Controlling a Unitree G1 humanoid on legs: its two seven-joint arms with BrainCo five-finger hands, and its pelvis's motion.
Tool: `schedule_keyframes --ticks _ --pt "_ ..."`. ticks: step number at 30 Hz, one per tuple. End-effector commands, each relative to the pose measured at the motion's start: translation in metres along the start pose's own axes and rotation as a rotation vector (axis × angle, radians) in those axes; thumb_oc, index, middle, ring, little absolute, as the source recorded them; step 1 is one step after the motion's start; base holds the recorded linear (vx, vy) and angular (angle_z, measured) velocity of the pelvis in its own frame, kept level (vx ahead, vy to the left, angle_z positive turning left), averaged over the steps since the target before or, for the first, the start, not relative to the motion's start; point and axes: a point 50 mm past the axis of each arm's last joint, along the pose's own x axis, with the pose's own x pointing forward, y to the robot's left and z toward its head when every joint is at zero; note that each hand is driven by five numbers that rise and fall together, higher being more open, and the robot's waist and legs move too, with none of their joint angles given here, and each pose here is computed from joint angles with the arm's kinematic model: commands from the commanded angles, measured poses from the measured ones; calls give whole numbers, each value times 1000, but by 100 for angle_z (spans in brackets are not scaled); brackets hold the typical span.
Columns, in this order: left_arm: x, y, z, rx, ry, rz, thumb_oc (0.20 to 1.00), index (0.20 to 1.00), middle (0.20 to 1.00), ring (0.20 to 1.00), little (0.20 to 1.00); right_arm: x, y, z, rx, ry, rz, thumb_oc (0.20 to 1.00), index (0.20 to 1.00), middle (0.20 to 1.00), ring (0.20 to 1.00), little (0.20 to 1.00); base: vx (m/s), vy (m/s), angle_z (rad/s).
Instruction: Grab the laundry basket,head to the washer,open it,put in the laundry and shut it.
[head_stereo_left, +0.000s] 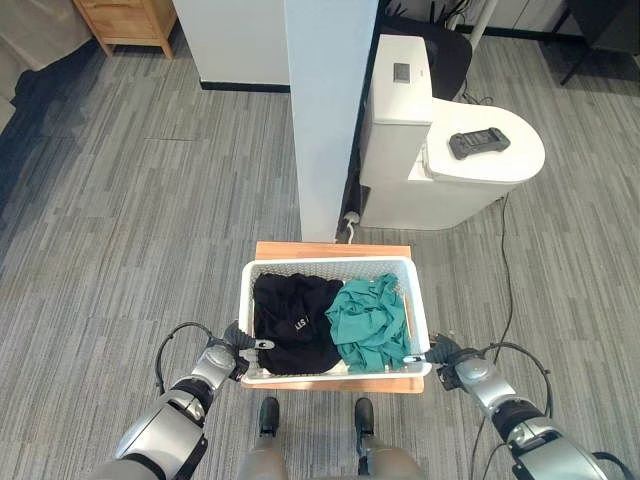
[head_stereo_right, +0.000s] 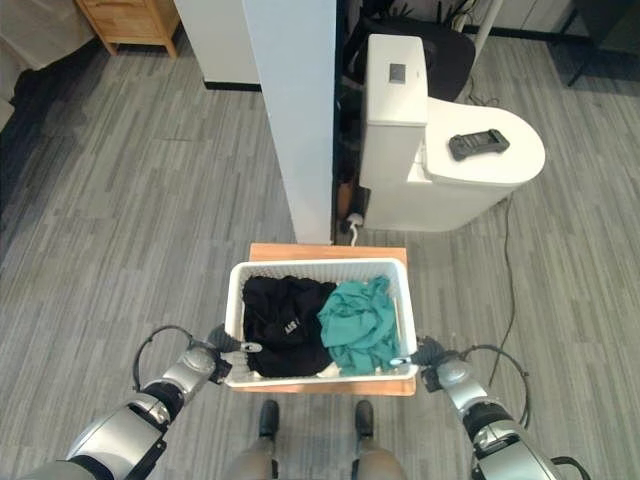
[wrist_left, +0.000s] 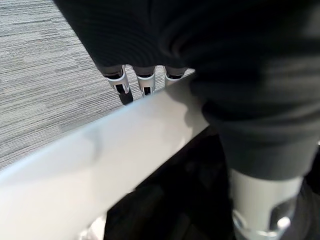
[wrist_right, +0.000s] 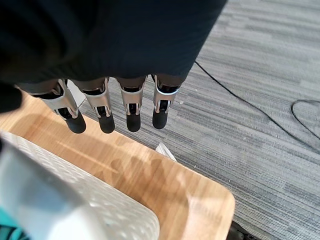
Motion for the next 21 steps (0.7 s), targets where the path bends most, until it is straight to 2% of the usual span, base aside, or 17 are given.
schedule_keyframes --ticks 1,12,21 --pt "6 6 35 -6 -85 41 1000 1000 1000 1000 1000 1 -7 24 66 -122 -74 1000 1000 1000 1000 1000 0 0 0" --pt "4 2 32 -8 -99 46 1000 1000 1000 1000 1000 -5 -13 40 48 -219 -141 1000 1000 1000 1000 1000 0 0 0" --pt "4 3 31 -5 -90 62 1000 1000 1000 1000 1000 -1 1 26 182 -168 -100 1000 1000 1000 1000 1000 0 0 0"
